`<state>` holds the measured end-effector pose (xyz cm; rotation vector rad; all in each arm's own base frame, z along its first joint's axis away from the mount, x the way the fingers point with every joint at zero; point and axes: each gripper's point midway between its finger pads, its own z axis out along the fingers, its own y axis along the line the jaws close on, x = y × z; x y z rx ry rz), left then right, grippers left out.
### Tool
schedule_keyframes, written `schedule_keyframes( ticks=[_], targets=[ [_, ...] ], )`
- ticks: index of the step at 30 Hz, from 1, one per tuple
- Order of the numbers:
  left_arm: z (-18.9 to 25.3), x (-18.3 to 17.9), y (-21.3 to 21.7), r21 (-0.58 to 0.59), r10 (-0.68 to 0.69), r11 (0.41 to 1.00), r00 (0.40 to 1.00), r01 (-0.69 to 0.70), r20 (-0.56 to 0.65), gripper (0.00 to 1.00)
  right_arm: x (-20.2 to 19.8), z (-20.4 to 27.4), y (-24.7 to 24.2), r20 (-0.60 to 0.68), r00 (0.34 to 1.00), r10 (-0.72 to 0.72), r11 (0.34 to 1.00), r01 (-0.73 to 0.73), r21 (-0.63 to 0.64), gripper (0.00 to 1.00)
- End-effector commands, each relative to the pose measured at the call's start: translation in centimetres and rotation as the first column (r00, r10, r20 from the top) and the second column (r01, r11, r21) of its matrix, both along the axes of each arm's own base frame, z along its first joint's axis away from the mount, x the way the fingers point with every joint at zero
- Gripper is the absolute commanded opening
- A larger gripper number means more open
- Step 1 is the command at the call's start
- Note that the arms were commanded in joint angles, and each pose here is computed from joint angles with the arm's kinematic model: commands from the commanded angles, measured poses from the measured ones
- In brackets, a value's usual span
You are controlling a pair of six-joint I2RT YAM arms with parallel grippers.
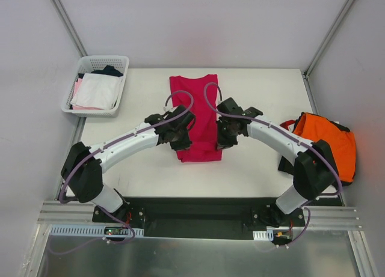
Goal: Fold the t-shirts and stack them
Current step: Fold the tshirt
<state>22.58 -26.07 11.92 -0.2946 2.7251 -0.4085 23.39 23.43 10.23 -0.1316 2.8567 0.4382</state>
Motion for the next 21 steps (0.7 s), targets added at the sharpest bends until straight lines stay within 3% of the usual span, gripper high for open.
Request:
schedule_keyframes(
  ticks=[1,9,21],
  targets=[
    [0.4,1.8,1.2,0.064,-0.039,0.997,0.999,0.038,0.002,0.08,1.5,0.5,-0.9,-0.001,1.0,0.01,0.999,-0.01,-0.031,0.04],
    [0.4,6.1,0.9,0.058,-0.046,0.997,0.999,0.046,-0.003,0.08,4.8,0.7,-0.5,-0.006,1.0,-0.005,1.0,0.005,-0.018,0.03],
    [-0.9,9.3,0.6,0.057,-0.057,0.997,0.998,0.059,-0.031,0.07,7.8,-0.5,-0.8,-0.029,0.999,-0.018,1.0,0.018,-0.012,0.03]
  ],
)
